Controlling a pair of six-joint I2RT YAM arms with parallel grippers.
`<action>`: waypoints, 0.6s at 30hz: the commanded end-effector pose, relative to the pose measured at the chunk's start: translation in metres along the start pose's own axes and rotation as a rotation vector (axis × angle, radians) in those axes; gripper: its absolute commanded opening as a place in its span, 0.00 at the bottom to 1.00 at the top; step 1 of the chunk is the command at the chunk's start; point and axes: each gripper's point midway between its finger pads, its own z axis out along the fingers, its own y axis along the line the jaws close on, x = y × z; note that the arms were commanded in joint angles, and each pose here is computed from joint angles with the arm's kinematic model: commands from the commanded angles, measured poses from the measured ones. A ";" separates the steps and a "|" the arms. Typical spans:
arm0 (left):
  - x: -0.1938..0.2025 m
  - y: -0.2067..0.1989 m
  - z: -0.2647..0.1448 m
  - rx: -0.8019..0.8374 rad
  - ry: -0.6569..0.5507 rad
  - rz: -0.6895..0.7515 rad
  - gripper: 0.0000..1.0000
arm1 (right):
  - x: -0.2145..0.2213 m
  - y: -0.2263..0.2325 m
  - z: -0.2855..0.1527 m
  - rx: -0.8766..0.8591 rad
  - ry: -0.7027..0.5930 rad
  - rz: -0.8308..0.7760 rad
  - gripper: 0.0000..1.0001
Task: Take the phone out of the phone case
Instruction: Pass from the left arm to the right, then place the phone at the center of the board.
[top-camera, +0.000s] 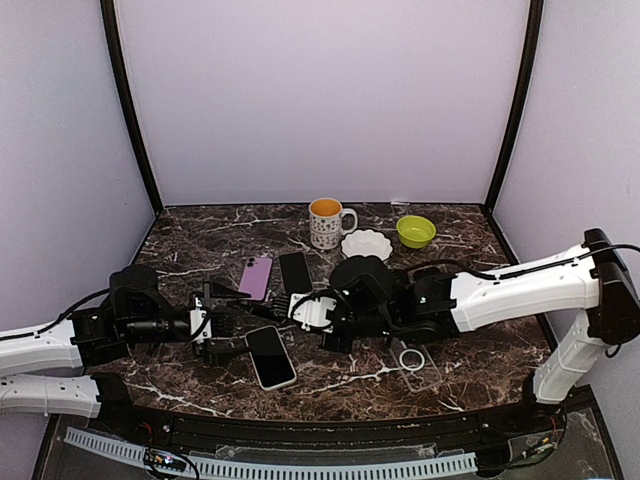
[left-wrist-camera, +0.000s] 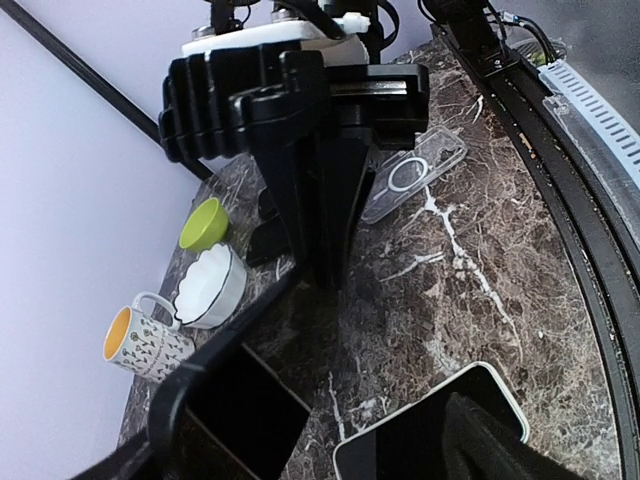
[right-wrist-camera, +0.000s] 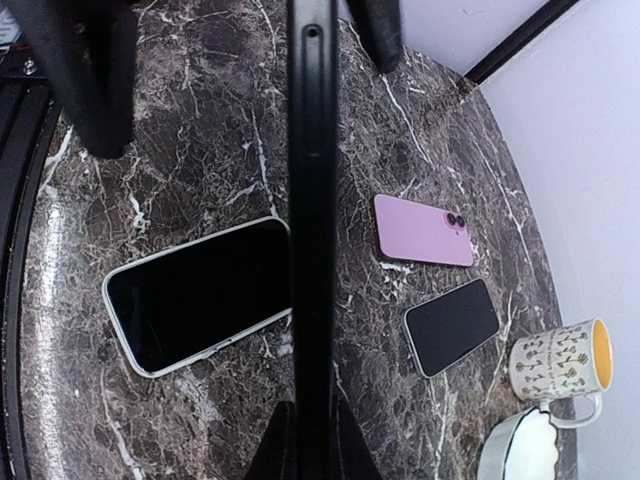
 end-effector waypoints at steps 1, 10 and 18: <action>-0.016 0.014 -0.003 -0.036 -0.039 0.019 0.98 | -0.008 -0.027 -0.014 0.047 -0.072 0.242 0.00; -0.009 0.031 -0.005 -0.133 0.000 0.011 0.99 | 0.062 -0.060 -0.027 0.027 0.073 0.750 0.00; -0.005 0.052 -0.009 -0.257 0.009 -0.058 0.99 | 0.096 -0.083 -0.007 -0.112 0.208 1.212 0.00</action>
